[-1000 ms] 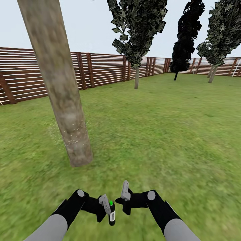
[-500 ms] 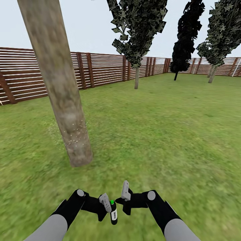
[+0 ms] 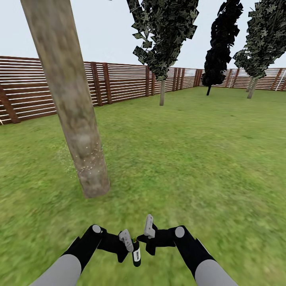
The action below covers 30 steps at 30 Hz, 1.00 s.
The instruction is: In the garden, pick up the pesticide atomizer on the floor and spray pesticide onto both trees until each tree trunk is fully covered.
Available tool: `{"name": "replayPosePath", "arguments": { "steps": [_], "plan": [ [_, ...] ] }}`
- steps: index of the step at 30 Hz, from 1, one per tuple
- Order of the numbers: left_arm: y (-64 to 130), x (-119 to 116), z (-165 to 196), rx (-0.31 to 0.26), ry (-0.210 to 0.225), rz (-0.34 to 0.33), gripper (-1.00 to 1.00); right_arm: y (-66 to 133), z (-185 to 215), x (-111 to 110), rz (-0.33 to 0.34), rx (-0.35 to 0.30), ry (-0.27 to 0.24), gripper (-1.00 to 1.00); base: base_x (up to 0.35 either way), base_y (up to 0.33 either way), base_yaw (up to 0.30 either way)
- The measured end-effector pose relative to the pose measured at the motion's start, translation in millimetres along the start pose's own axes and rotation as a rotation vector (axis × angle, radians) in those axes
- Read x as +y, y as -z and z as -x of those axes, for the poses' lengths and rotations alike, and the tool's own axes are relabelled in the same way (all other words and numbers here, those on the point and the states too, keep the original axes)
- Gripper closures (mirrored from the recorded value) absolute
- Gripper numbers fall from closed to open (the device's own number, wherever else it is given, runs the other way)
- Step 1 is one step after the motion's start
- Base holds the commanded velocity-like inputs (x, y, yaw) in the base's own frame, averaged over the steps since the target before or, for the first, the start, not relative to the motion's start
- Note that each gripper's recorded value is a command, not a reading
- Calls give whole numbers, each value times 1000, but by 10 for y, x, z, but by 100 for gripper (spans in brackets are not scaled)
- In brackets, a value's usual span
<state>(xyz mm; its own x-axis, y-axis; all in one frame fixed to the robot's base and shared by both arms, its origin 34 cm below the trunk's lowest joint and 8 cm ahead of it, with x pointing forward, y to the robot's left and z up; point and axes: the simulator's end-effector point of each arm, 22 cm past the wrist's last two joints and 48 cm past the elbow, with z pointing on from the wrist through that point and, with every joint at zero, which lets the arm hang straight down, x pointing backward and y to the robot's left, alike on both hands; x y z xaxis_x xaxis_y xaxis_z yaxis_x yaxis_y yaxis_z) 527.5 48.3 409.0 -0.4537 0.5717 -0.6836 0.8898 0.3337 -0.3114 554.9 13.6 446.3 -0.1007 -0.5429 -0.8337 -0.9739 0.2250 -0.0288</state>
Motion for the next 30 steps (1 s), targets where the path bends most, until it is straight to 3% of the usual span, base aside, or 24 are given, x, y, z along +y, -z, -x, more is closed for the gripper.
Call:
{"name": "replayPosePath", "arguments": {
  "steps": [10,11,13,16,17,21,23,24,26,27,28,30],
  "plan": [
    [58,54,-94,16,1,11,100,-1,-5,4,1,1,1,100,0,0,0],
    [106,98,-158,27,2,20,100,-1,-5,4,1,2,1,100,0,0,0],
    [441,358,-539,79,19,76,100,1,-11,4,1,3,1,100,0,0,0],
    [757,493,-1029,145,49,103,100,15,-29,-9,-1,6,1,100,0,0,0],
    [838,514,-1154,159,51,107,100,17,-34,-9,-1,6,0,-100,0,0,0],
    [1171,571,-1677,228,86,146,100,76,-123,-54,-13,19,-3,-100,0,0,0],
    [1296,733,-1834,241,105,233,100,306,-407,-292,-90,56,-26,-100,0,0,0],
    [1325,840,-1950,245,133,305,100,455,-652,-460,-170,82,-70,-100,0,0,0],
    [1409,1127,-2190,182,289,533,100,795,-1432,-737,-424,167,-240,-100,0,0,0],
    [1441,1201,-2269,146,352,615,100,946,-1762,-770,-525,215,-304,-100,0,0,0],
    [1493,1278,-2379,73,427,740,100,1138,-2183,-731,-676,280,-397,-100,0,0,0],
    [1619,1268,-2617,-23,535,919,100,1387,-2558,-597,-872,320,-491,-100,0,0,0]
  ]
}}
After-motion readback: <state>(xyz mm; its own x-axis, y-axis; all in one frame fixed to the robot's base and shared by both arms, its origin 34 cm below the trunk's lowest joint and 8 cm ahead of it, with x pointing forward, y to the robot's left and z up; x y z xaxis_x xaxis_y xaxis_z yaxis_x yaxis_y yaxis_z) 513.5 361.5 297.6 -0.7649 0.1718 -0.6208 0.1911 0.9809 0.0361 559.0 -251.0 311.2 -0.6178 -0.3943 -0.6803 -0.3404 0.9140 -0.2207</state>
